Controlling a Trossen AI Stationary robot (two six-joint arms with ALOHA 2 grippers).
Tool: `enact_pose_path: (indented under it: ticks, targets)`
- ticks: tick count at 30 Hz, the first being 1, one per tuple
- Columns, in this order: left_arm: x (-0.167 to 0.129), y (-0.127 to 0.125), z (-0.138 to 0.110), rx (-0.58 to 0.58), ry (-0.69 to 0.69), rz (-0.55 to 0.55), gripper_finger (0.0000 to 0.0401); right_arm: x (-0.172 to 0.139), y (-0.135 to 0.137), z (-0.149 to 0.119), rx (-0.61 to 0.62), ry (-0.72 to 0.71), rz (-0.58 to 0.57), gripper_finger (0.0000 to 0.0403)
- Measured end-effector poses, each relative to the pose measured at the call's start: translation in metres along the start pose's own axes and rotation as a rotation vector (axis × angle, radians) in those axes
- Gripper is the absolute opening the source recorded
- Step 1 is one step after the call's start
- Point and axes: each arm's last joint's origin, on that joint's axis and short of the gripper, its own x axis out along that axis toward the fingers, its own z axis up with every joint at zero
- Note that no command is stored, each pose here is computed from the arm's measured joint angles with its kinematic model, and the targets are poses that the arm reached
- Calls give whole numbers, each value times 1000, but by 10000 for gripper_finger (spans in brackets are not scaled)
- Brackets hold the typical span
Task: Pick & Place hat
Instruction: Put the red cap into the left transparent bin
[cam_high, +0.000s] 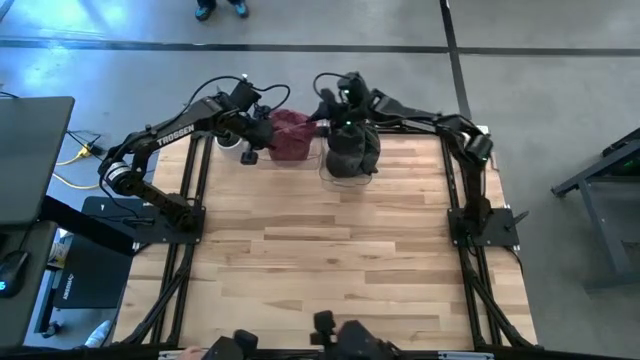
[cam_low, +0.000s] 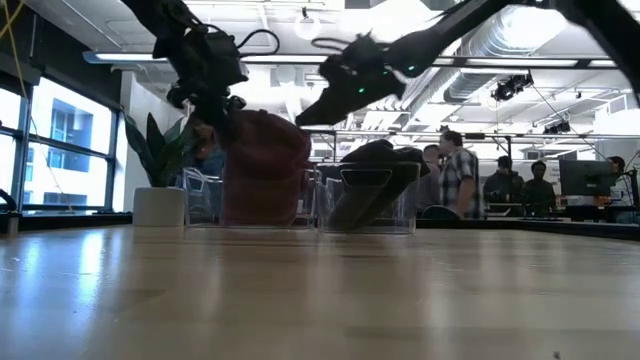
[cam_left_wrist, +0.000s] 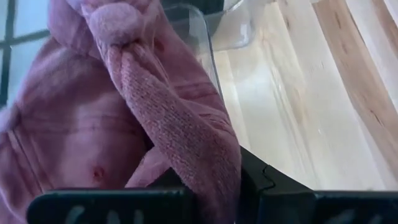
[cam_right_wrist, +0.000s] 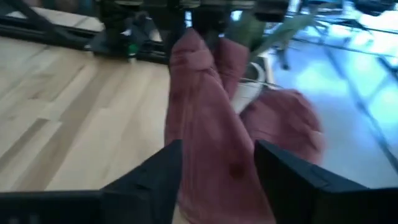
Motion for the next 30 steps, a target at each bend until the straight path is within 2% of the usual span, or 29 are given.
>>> enact_pose_path:
  ticks: [3,6,9,14,18,22,25,28,30]
  targets:
    - [1,0,4,17,-17,6,46,17,-6,0,-9,-7,83,217]
    - [2,-2,7,38,-23,6,46,24,-13,7,-20,19,113,229]
    - [3,-3,8,61,-16,7,46,33,-15,10,5,49,206,226]
    - [4,-5,10,70,1,11,46,55,-3,0,52,184,349,214]
    - [4,-6,9,69,11,2,46,54,5,7,43,209,441,201]
    - [4,-8,7,105,20,-20,46,47,7,10,31,224,475,165]
    - [4,-9,7,102,25,-32,46,46,8,13,24,214,482,108]
    - [4,-10,6,92,26,-42,46,47,8,11,4,207,484,32]
    - [4,-10,6,49,20,-55,46,47,8,10,8,194,496,11]
